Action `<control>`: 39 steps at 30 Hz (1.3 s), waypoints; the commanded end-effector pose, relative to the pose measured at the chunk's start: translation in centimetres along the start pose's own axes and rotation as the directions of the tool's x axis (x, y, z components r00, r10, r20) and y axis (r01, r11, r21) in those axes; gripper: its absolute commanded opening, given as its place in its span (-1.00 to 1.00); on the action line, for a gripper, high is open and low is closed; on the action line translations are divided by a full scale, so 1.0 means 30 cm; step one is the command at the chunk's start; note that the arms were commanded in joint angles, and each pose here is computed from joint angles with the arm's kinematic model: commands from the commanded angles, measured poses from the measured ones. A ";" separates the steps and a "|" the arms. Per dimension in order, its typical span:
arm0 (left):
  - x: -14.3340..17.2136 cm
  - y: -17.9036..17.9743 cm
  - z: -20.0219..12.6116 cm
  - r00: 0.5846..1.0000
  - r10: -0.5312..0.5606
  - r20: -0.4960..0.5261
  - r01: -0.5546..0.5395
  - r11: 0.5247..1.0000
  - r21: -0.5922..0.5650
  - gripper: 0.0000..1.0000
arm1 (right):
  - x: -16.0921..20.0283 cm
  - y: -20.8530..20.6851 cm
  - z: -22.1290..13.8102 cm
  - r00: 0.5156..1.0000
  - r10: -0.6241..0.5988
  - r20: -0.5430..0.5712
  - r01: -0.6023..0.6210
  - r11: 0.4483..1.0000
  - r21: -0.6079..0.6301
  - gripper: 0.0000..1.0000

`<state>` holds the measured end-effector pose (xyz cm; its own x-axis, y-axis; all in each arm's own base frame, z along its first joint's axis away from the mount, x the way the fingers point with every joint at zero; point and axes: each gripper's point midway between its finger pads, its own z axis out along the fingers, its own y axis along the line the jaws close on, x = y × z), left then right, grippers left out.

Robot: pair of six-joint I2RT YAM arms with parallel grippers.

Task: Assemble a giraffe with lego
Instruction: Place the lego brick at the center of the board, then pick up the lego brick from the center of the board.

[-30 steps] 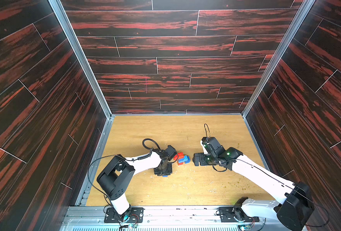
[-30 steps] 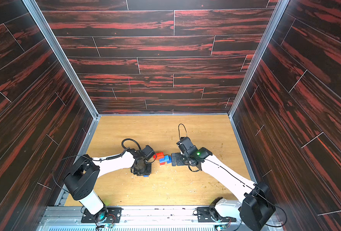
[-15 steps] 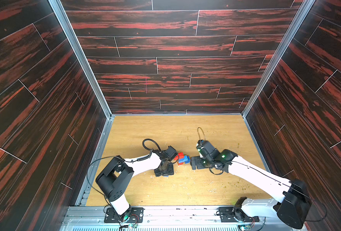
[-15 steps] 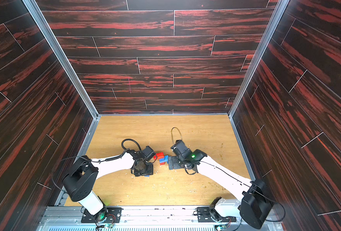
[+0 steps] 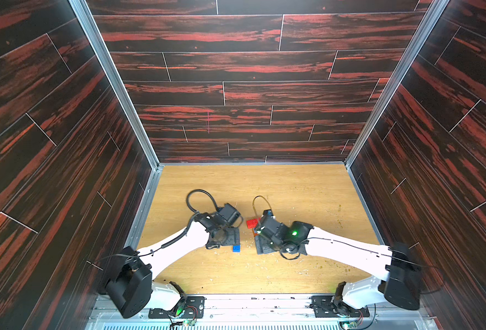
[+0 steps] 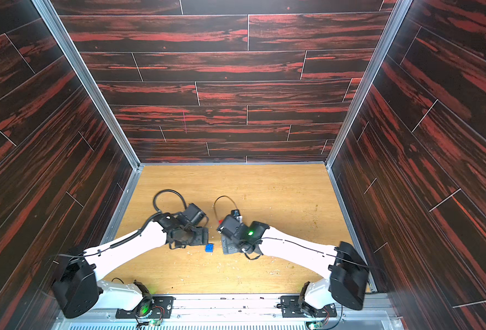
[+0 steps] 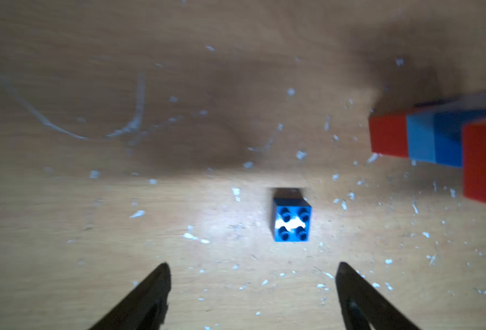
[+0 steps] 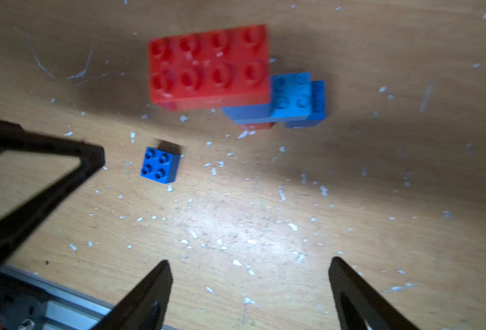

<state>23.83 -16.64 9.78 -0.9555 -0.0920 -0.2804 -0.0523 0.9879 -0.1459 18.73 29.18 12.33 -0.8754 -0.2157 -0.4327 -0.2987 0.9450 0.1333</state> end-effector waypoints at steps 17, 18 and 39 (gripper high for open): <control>-0.147 0.287 -0.096 0.998 0.045 0.045 -0.037 0.988 -0.151 1.00 | -0.040 0.275 0.200 0.997 0.051 -0.056 -0.054 0.997 -0.052 0.74; -0.151 0.298 -0.094 0.998 0.028 0.049 -0.021 0.989 -0.144 1.00 | -0.038 0.278 0.208 0.997 0.056 -0.062 -0.059 0.997 -0.041 0.73; -0.170 0.305 -0.103 0.998 -0.046 0.053 0.048 0.998 -0.046 1.00 | -0.009 0.330 0.364 0.981 0.133 -0.140 -0.125 0.990 0.059 0.39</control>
<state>27.94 -6.88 12.68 -0.9308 -0.1506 -0.3330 -0.1193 0.9865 -0.1126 20.49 41.67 4.51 -0.9415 -0.1411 -0.3060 -0.1983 0.9662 0.1646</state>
